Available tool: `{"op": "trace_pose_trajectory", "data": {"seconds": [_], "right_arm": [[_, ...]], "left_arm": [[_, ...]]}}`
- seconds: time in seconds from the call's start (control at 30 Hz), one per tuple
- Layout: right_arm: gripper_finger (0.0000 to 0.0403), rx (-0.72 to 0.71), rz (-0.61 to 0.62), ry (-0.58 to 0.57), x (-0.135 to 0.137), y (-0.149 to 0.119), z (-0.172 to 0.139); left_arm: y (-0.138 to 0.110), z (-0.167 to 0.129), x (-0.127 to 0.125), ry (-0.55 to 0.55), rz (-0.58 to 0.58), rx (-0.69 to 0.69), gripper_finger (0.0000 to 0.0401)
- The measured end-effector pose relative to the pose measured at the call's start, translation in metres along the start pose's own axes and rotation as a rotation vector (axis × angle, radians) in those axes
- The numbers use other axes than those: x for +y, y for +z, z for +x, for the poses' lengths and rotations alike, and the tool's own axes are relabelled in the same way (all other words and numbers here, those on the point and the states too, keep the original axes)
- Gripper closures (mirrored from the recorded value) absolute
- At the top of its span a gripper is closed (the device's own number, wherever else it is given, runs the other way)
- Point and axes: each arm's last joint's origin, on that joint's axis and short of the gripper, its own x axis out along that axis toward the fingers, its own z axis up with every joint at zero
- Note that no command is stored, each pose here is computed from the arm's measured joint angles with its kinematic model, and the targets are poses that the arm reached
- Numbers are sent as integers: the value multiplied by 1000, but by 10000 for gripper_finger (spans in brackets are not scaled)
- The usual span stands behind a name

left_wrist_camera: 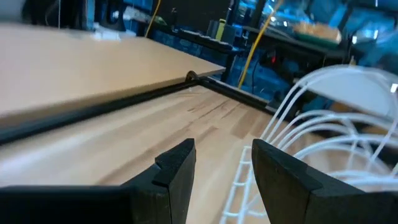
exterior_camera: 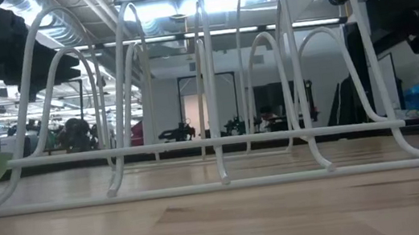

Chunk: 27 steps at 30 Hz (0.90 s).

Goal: Sort dishes
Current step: Put the brown plate into the dish rack

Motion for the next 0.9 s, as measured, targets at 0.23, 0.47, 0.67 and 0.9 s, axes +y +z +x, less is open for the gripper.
{"op": "trace_pose_trajectory", "data": {"seconds": [0.23, 0.47, 0.67, 0.9], "right_arm": [[237, -10, -3, -24, -1, 0, 0], [237, -17, -7, -41, -1, 1, 0], [237, -17, -7, -41, -1, 1, 0], [237, -18, -7, -42, -1, 1, 0]], "left_arm": [[3, 0, -1, -15, -183, -28, 249], [48, -13, -18, -446, -140, -342, 249], [68, -21, -29, -631, -180, -193, 249], [86, -15, -57, -747, -199, 101, 249]]}}
